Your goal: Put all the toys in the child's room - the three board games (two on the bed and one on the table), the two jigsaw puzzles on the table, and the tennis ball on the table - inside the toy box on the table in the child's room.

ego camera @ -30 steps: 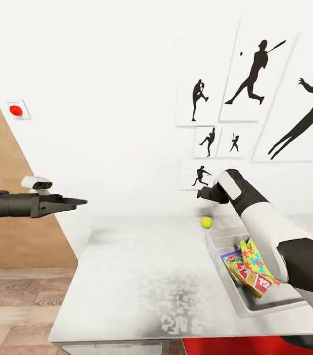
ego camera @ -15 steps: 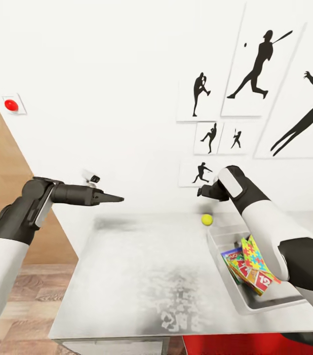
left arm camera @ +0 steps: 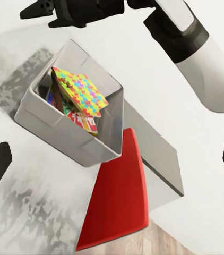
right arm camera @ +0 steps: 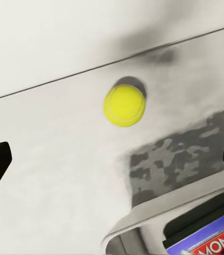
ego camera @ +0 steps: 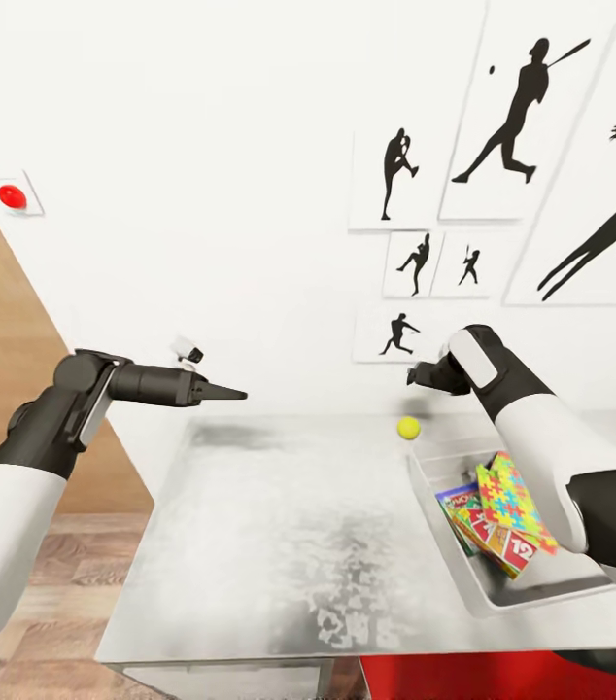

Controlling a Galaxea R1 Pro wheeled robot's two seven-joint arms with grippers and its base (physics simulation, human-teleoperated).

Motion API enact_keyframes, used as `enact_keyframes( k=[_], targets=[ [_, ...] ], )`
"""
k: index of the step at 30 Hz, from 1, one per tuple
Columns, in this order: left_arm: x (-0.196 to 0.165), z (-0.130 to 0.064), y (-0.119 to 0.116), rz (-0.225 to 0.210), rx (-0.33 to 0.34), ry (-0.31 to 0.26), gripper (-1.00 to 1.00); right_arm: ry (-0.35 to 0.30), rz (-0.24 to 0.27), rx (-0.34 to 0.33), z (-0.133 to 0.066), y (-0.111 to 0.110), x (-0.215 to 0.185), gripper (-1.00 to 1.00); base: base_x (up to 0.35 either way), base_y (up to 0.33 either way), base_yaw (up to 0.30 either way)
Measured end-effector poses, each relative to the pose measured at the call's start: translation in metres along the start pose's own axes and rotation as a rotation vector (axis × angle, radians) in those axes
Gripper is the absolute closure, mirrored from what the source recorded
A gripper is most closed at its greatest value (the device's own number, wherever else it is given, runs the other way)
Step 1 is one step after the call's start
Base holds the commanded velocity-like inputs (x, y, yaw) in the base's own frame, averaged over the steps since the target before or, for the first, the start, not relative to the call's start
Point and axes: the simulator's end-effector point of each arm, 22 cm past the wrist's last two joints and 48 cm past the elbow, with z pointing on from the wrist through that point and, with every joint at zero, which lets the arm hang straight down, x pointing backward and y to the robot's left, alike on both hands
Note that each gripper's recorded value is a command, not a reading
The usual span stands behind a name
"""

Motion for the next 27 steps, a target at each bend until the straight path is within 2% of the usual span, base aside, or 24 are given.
enact_keyframes(
  k=[27],
  targets=[
    [0.013,-0.005,0.028,-0.047,-0.017,0.007,-1.00,0.037,0.011,0.030,0.028,-0.020,0.011,-1.00,0.000,0.000,0.000]
  ],
)
